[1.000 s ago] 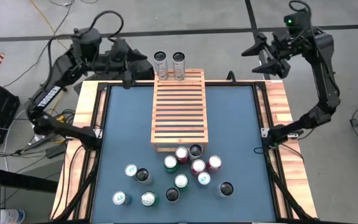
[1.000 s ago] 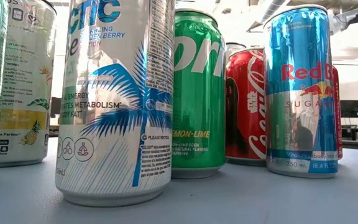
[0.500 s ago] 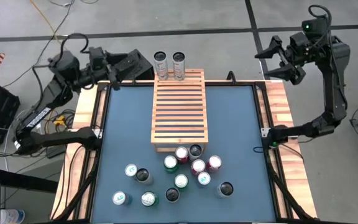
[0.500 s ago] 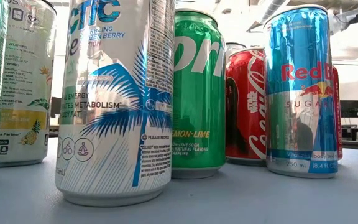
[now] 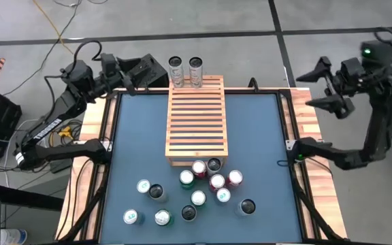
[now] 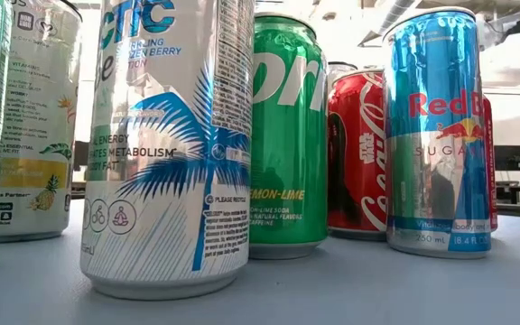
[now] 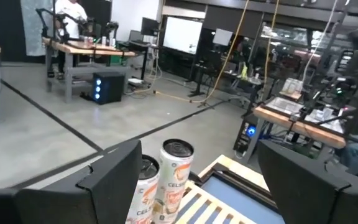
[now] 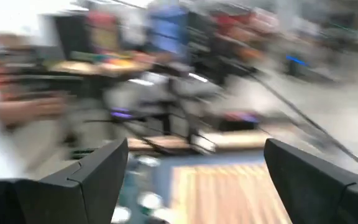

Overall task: Place canned beverage on shelf
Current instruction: Put the white yellow soda can on the shelf aligned with the other white yellow soda cans

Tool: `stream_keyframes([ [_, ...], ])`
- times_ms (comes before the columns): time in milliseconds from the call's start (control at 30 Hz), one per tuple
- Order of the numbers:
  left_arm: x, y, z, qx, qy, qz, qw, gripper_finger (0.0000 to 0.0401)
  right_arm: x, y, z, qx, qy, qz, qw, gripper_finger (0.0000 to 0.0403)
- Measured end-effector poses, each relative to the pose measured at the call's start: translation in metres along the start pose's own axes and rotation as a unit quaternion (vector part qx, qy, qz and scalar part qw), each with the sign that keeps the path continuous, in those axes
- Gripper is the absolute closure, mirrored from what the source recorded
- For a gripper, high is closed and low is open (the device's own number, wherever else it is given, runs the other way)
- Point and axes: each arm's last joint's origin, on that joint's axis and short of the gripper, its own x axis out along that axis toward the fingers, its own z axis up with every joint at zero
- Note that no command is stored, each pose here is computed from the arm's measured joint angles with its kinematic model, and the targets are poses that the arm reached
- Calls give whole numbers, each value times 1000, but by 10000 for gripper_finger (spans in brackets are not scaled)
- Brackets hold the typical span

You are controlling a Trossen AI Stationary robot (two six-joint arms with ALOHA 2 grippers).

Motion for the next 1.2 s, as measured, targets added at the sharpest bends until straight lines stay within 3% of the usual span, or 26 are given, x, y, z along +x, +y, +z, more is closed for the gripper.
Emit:
stream_keyframes([
  [100,6,2,-3,4,1,20,1000,96,-7,1,3,11,31,-152,988,35],
  [167,11,4,-5,4,5,28,1000,96,-10,7,5,-6,31,-194,981,35],
  [300,17,7,-5,1,1,1,1000,96,-9,25,6,-47,17,-175,983,35],
  [400,15,14,-3,-11,1,-10,1000,96,-7,29,-4,-40,15,-155,987,35],
  [567,5,26,5,-20,-3,-36,999,96,-4,13,-41,35,-37,-21,998,35],
  [833,10,37,5,-40,26,-120,992,96,-2,-18,-100,198,-45,-30,979,35],
  [1067,20,44,-2,-49,41,-111,992,96,0,-20,-121,202,-45,-18,978,35],
  [1200,24,46,-5,-53,45,-109,992,96,3,-12,-108,190,-38,8,981,35],
])
